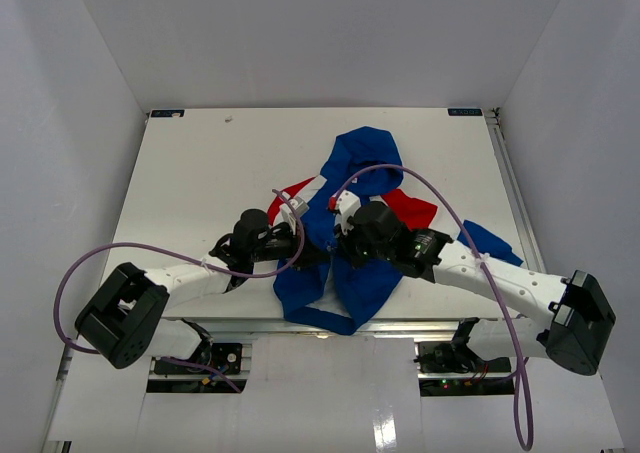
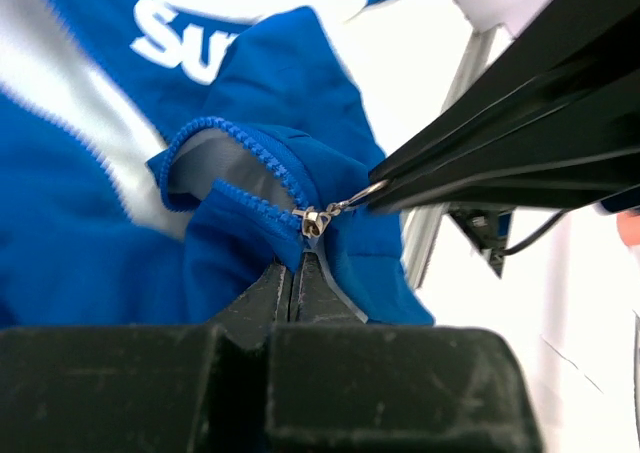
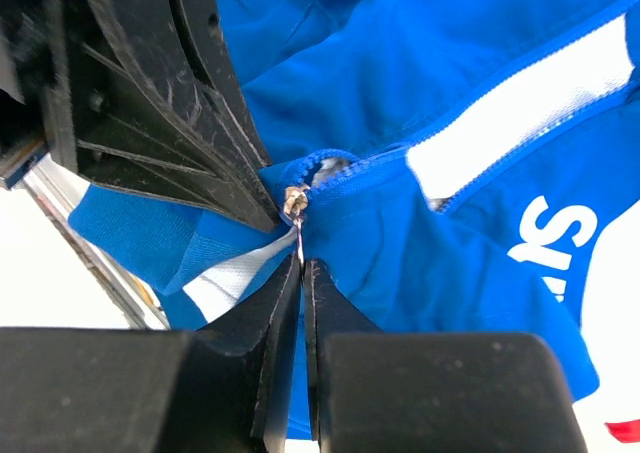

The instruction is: Zip up the jacket

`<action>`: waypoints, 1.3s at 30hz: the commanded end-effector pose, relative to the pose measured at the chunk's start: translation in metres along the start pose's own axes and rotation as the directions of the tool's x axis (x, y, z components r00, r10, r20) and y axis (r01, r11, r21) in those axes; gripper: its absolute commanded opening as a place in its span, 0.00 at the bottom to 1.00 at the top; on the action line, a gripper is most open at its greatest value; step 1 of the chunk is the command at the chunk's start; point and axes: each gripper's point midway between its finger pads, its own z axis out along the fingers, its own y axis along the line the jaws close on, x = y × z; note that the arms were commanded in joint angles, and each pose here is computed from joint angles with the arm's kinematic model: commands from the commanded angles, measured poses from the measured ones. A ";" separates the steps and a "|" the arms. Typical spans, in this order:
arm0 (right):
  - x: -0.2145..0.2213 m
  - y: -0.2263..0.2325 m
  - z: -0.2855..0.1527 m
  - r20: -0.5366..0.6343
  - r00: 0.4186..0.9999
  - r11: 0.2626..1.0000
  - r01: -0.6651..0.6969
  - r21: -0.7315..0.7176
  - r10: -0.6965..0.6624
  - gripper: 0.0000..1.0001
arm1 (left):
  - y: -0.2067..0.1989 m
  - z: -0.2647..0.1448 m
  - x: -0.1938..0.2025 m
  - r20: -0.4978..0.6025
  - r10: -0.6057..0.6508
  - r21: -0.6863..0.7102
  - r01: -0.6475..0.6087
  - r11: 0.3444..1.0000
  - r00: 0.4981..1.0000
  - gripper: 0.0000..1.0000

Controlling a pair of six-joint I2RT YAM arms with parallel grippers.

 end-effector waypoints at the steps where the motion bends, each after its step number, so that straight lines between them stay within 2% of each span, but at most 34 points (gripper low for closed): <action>1: -0.025 -0.008 -0.003 0.041 0.998 0.999 0.036 0.025 -0.037 0.08 | 0.015 -0.008 0.020 -0.056 -0.035 -0.071 0.031 0.997 0.998 0.00; 11: -0.031 -0.017 0.007 0.052 0.996 0.995 0.074 0.071 -0.078 0.08 | 0.010 -0.009 0.021 -0.061 -0.028 -0.049 0.025 0.999 0.998 0.00; 16: -0.050 -0.024 0.001 0.186 0.968 0.983 0.148 0.109 -0.167 0.08 | 0.004 -0.008 0.024 -0.072 -0.034 -0.007 0.034 0.999 0.997 0.00; 23: -0.066 -0.018 0.001 0.289 0.920 0.964 0.244 0.100 -0.263 0.08 | -0.003 -0.009 0.025 -0.073 -0.039 0.030 0.041 0.999 0.997 0.00; 30: -0.080 -0.023 0.002 0.324 0.888 0.944 0.294 0.148 -0.327 0.08 | -0.004 -0.008 0.031 -0.093 -0.041 0.038 0.045 0.998 0.995 0.00; 39: -0.094 -0.050 0.011 0.290 0.878 0.912 0.304 0.274 -0.380 0.08 | -0.014 -0.008 0.036 -0.111 -0.041 0.079 0.050 0.996 0.993 0.00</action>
